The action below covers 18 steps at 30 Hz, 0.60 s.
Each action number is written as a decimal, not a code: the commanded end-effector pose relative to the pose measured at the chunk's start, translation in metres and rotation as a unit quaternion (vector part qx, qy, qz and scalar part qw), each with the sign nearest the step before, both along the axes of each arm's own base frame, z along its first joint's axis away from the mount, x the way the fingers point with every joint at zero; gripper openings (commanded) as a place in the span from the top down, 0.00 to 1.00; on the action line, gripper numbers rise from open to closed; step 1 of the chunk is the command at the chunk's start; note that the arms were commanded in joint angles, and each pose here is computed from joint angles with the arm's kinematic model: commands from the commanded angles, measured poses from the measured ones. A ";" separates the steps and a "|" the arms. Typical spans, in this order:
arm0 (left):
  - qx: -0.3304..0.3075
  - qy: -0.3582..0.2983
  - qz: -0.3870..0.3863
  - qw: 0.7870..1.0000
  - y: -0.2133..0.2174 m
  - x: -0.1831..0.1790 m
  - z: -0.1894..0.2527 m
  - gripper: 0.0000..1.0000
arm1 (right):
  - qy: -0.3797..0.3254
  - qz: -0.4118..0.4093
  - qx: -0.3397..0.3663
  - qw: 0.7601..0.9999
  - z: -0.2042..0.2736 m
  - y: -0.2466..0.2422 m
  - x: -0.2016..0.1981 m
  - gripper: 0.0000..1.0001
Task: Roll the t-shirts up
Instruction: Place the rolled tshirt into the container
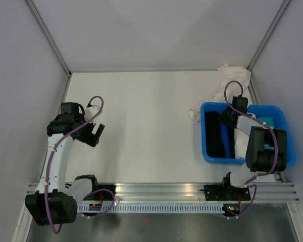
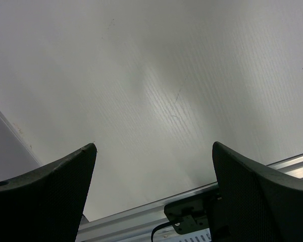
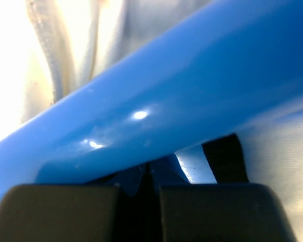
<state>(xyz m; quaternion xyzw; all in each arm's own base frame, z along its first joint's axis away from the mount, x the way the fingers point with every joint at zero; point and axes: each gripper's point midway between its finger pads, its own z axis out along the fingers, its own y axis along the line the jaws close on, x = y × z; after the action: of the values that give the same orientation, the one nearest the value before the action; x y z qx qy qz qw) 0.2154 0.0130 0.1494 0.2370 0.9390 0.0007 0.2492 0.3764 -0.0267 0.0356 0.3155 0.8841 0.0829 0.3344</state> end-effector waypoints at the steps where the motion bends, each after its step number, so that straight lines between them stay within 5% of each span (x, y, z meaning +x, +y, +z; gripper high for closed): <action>1: -0.001 -0.014 0.020 1.000 0.003 0.003 0.011 0.00 | -0.027 0.054 -0.008 0.998 0.005 0.011 0.013 0.99; 10: -0.025 -0.006 0.008 1.000 -0.007 0.001 0.002 0.00 | -0.010 0.000 -0.129 0.992 0.072 -0.030 -0.013 0.98; 18: -0.032 -0.024 -0.015 0.999 -0.011 0.010 0.004 0.00 | 0.062 0.040 -0.090 0.993 0.068 -0.008 -0.085 0.94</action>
<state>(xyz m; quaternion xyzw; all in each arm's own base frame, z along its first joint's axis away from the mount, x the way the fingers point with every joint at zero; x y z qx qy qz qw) 0.2150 0.0074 0.1464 0.2372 0.9383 -0.0147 0.2511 0.3342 -0.0423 0.1224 0.2614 0.8911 0.0005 0.3709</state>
